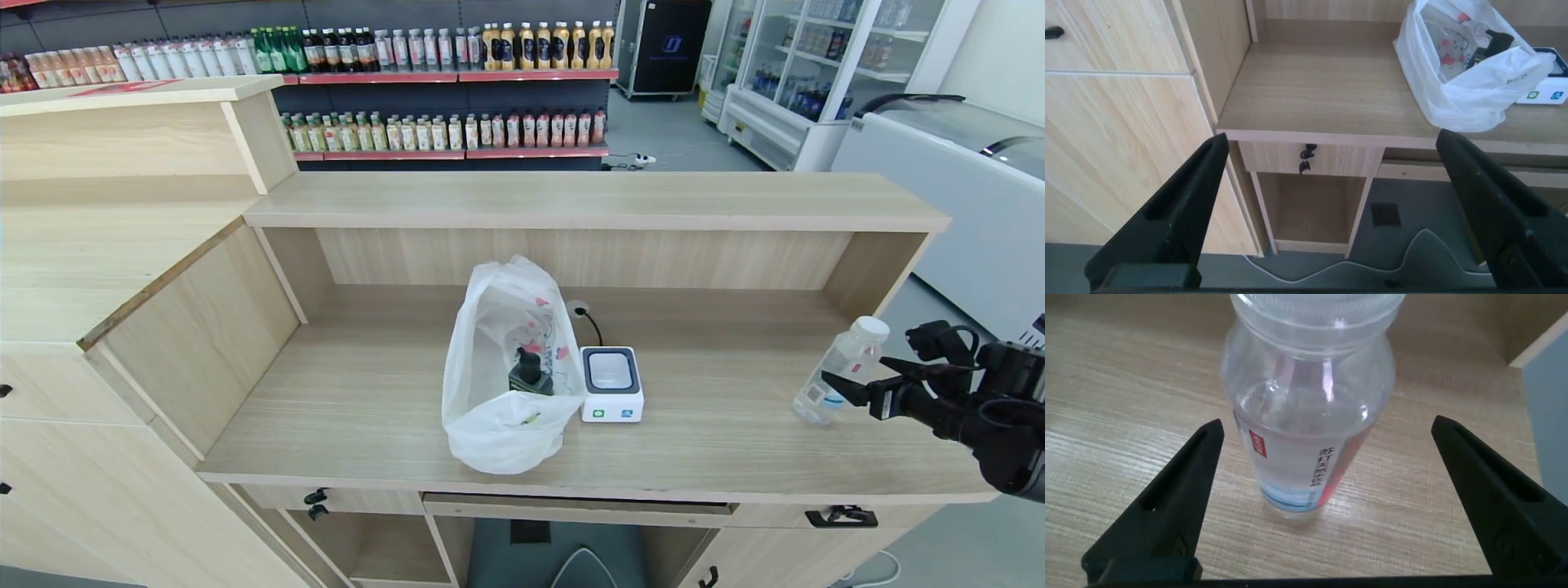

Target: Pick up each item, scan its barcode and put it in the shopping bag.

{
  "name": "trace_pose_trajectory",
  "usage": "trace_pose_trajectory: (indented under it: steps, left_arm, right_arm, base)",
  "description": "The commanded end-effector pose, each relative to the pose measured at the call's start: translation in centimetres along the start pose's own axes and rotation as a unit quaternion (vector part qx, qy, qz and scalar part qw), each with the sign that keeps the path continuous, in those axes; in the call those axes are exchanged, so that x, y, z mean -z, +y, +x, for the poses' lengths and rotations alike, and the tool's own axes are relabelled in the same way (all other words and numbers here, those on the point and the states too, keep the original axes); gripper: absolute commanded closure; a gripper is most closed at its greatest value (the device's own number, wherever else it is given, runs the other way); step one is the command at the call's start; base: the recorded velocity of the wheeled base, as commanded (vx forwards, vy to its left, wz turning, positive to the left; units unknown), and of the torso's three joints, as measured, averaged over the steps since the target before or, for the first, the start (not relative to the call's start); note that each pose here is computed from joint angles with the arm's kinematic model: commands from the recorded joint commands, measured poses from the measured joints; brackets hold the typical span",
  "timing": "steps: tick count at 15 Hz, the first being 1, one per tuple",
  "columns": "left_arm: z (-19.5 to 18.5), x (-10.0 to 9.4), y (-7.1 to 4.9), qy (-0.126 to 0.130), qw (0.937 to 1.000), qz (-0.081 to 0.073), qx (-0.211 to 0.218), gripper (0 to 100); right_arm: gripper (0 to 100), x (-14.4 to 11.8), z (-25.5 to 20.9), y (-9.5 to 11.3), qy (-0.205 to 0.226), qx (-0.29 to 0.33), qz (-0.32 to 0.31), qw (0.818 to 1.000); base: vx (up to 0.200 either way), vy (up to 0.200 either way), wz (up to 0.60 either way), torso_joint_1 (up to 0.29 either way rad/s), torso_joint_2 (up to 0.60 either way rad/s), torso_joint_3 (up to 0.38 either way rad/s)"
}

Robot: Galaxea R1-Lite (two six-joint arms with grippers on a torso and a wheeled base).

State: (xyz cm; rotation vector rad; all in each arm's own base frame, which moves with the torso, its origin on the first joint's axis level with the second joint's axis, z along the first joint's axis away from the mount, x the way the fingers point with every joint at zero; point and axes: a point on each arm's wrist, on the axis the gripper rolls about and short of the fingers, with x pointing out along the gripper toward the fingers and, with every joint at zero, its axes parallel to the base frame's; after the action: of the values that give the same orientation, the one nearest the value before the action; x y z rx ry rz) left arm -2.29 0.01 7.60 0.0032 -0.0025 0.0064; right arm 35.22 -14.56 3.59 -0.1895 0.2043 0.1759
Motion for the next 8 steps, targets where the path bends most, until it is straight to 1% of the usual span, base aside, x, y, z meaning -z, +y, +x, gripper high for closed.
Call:
trace_pose_trajectory:
  steps: [1, 3, 8]
  left_arm:
    - [0.0, 0.0, 0.0, 0.0, 1.0, 0.0, -0.001, 0]
    - [0.0, 0.0, 0.0, 0.0, 1.0, 0.0, -0.001, 0]
    - [0.0, 0.0, 0.0, 0.001, 1.0, 0.0, -0.001, 0]
  right_arm:
    - [0, 0.7, 0.7, 0.6, 0.008, -0.011, 0.004, 1.0]
    - [0, 0.7, 1.5, 1.0, 0.001, -0.019, -0.002, 1.0]
    - [0, 0.8, 2.5, 1.0, -0.004, -0.023, -0.008, 1.0]
  base:
    - [0.0, 0.0, 0.0, 0.0, 0.0, 0.0]
    - [0.0, 0.0, 0.0, 0.0, 0.0, 0.0]
    - [0.0, 0.0, 0.0, 0.0, 0.0, 0.0]
